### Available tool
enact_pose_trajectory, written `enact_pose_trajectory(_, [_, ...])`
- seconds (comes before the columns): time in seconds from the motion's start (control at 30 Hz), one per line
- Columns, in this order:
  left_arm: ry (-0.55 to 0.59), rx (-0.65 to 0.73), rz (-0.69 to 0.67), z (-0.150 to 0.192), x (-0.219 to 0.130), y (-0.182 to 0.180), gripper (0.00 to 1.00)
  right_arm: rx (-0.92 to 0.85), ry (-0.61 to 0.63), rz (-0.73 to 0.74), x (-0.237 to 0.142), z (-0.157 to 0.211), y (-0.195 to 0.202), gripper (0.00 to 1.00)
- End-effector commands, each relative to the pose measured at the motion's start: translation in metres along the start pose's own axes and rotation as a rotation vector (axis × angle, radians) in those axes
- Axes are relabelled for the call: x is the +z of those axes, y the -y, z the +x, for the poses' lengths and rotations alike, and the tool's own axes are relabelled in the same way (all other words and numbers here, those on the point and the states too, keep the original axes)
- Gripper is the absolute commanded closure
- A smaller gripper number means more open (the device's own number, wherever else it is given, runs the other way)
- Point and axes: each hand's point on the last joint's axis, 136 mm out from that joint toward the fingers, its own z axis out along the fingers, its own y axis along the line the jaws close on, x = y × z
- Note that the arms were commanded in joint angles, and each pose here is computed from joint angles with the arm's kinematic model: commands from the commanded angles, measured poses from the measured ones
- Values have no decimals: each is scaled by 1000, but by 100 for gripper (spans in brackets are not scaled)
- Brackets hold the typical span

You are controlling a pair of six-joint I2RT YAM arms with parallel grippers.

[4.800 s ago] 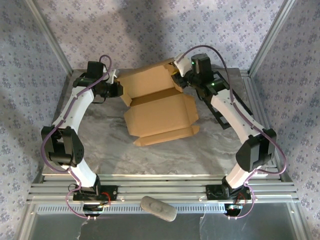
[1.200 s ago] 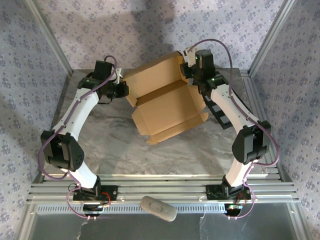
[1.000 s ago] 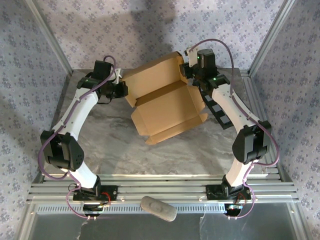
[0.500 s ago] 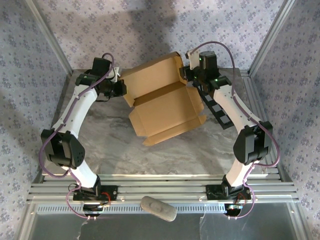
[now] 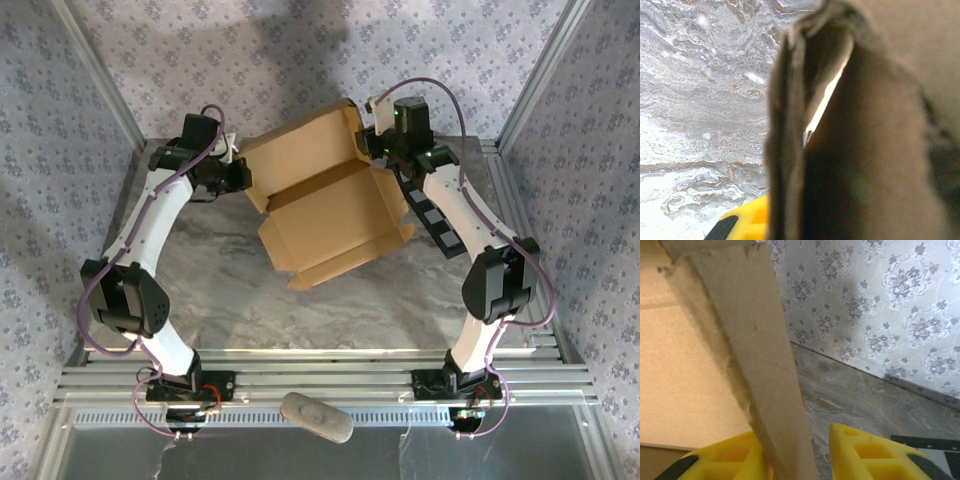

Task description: Fold the paper box

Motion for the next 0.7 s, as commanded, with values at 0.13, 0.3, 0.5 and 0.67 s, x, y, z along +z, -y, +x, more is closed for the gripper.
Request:
enact_pose_trajectory(0.13, [27,-15,48,-11,-13,11,100,-3,14,16,-12,-12,6,100])
enact_pose_trajectory(0.3, [0,-49,31,-11,-15,8,100,0,19,20,-25,-14,7,100])
enact_pose_trajectory(0.5, [-25,-76,47,-7,-17,11,100,2,14,-23,-36,-12,3,75])
enact_pose_trajectory(0.67, [-39,-82,39,-4,-17,9,100,27,31,-119,-44,-20,-10,49])
